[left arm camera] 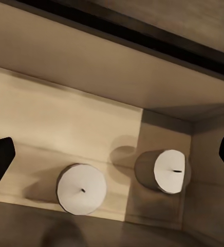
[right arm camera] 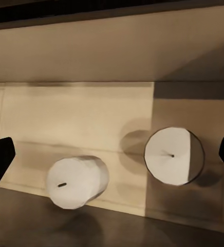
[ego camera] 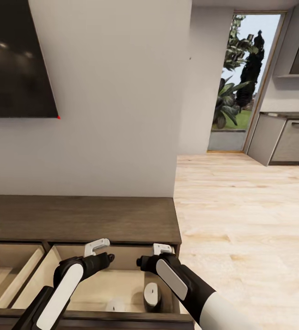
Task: Place each of the two pumpkins and all three candles from the living room inside a cabinet in the living room (use any cabinet), then make sure every cabinet is closed, and position the cauldron so it is next to a table in the living room.
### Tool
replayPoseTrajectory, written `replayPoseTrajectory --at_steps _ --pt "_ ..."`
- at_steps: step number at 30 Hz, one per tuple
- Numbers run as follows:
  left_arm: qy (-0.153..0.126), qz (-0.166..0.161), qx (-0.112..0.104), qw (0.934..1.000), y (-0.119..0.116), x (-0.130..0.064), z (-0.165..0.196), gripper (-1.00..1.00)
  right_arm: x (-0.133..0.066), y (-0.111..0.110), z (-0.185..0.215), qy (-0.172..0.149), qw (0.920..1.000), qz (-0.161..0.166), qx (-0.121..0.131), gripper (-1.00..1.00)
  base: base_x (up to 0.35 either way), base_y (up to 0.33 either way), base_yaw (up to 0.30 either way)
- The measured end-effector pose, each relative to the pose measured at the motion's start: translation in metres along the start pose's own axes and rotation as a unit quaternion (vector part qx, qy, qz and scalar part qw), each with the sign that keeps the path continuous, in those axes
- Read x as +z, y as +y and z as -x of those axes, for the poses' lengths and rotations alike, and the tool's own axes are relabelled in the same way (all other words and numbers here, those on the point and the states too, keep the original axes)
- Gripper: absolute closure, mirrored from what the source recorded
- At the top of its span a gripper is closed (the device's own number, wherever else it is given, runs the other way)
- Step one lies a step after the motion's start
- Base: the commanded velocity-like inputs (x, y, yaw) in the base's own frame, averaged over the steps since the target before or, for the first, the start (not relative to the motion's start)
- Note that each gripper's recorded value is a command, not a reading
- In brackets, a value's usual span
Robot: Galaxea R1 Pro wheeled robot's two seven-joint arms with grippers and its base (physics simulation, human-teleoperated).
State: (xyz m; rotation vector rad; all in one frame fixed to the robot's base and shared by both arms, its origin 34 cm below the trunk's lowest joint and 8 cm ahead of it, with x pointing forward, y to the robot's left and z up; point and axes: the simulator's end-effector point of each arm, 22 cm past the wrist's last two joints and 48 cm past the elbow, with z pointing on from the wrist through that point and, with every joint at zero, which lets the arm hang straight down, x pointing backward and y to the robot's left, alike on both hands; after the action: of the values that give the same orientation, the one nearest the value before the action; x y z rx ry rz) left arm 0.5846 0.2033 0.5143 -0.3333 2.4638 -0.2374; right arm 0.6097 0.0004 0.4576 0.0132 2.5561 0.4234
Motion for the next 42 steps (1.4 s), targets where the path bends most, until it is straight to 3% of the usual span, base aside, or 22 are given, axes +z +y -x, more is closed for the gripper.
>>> replayPoseTrajectory --at_steps 34,42 --pt "-0.002 0.0 0.0 1.0 -0.021 -0.049 0.057 -1.0 -0.052 0.022 0.053 -0.001 1.0 0.003 0.001 -1.0 -0.044 0.0 -0.062" --pt "-0.003 -0.001 0.0 1.0 -0.026 -0.059 0.066 -1.0 -0.062 0.026 0.063 -0.001 1.0 0.004 0.002 -1.0 -0.165 0.0 -0.228"
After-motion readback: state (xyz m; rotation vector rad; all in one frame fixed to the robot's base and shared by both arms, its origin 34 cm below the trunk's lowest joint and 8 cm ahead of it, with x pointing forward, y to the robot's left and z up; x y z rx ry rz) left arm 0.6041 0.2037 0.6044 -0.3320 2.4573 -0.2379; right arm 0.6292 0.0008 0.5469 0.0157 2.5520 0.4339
